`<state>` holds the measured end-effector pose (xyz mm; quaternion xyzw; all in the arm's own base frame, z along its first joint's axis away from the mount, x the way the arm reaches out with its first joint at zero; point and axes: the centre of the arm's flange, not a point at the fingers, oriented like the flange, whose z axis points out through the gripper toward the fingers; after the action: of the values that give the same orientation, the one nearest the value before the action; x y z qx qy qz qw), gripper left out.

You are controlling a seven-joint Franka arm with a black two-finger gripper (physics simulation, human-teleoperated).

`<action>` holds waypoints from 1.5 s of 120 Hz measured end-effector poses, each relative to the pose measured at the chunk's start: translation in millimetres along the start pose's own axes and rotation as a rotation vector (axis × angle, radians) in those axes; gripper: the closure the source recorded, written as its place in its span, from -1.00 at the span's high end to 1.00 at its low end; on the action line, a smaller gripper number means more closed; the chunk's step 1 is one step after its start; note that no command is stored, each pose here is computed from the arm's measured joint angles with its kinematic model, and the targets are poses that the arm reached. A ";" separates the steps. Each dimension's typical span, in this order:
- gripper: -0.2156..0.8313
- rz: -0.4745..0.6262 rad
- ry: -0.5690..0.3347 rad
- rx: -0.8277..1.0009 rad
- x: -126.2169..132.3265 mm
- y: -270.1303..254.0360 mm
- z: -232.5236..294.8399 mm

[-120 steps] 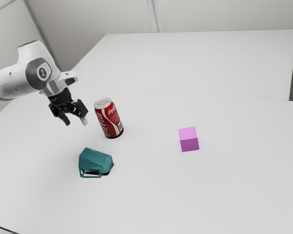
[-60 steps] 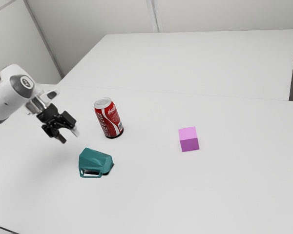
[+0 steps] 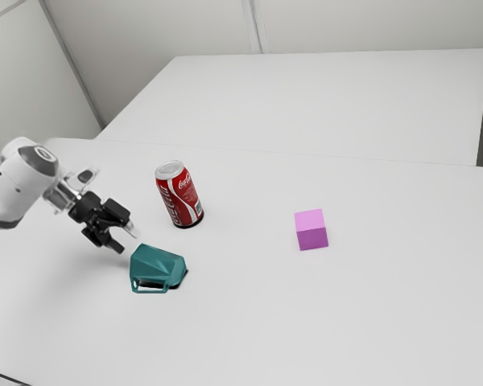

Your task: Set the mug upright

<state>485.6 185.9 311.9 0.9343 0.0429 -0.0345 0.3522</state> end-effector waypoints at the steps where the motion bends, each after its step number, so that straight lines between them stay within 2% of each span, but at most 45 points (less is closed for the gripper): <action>1: 0.59 -0.001 0.002 -0.004 -0.7 -0.7 0.7; 54: 0.57 -0.036 0.086 -0.127 -6.5 -13.3 34.0; 77: 0.25 -0.033 0.108 -0.151 -1.7 -9.9 44.2; 103: 0.09 -0.035 0.125 -0.178 -0.7 -6.5 53.7; 120: -0.40 -0.036 0.132 -0.184 -2.6 -8.3 54.0; 139: -0.72 -0.031 0.135 -0.182 -2.6 -8.2 53.5; 158: -0.86 -0.021 0.143 -0.189 -1.7 -4.5 51.4; 180: -0.91 -0.003 0.150 -0.204 -0.5 4.9 49.8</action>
<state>483.9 149.2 277.9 0.8934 0.0739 0.0395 0.4413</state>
